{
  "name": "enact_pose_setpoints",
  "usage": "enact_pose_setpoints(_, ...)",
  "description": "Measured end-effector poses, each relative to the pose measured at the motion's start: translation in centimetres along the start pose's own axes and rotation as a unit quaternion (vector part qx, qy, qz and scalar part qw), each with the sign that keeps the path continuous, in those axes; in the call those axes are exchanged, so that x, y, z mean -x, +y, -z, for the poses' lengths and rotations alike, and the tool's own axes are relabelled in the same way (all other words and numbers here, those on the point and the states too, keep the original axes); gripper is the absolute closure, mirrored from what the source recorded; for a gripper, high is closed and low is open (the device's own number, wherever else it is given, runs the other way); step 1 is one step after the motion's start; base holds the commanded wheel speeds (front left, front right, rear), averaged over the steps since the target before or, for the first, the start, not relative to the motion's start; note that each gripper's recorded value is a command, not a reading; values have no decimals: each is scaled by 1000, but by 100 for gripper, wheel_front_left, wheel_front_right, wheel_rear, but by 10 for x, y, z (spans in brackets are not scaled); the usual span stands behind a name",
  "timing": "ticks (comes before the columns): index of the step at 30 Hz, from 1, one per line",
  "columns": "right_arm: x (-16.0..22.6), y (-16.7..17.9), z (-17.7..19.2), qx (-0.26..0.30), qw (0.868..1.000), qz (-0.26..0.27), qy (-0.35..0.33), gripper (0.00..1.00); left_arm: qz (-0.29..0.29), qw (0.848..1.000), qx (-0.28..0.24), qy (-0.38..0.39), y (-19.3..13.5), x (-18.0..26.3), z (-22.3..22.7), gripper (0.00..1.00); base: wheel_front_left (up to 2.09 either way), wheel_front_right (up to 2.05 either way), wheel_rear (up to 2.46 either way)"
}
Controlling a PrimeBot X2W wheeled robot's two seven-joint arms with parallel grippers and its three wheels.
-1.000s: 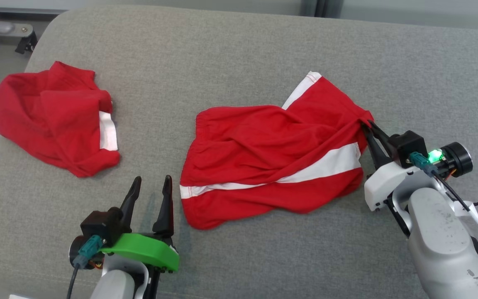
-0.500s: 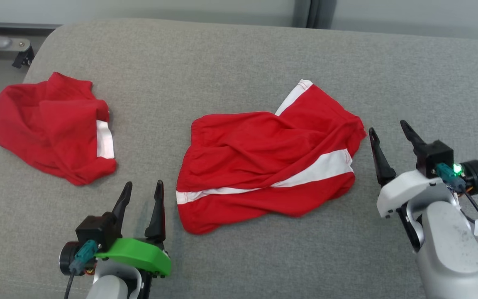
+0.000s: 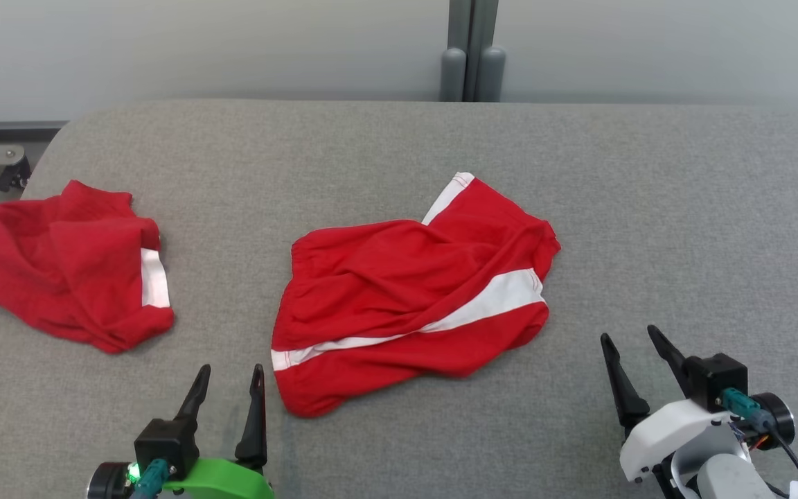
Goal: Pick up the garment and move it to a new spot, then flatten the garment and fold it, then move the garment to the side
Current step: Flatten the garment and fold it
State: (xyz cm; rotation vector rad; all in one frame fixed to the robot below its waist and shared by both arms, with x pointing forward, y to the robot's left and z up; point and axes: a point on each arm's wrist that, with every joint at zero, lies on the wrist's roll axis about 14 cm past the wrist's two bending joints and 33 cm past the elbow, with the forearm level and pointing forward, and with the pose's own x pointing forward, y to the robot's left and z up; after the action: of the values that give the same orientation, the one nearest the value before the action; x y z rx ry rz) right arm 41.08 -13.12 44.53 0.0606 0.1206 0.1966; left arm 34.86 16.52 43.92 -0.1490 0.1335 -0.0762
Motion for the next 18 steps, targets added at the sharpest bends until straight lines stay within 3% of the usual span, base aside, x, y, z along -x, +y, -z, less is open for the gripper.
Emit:
enact_pose_setpoints(8, 11, 3, 5, -6, 1000, -2, 6, 0, 8, 1000, 9, 3, -8, 5, 3, 0, 0, 0, 0)
enact_pose_setpoints(18, -13, 13, 1, -4, 1000, -21, 2, 0, 6, 999, 43, 28, -8, -13, 17, 0, 0, 0, 0)
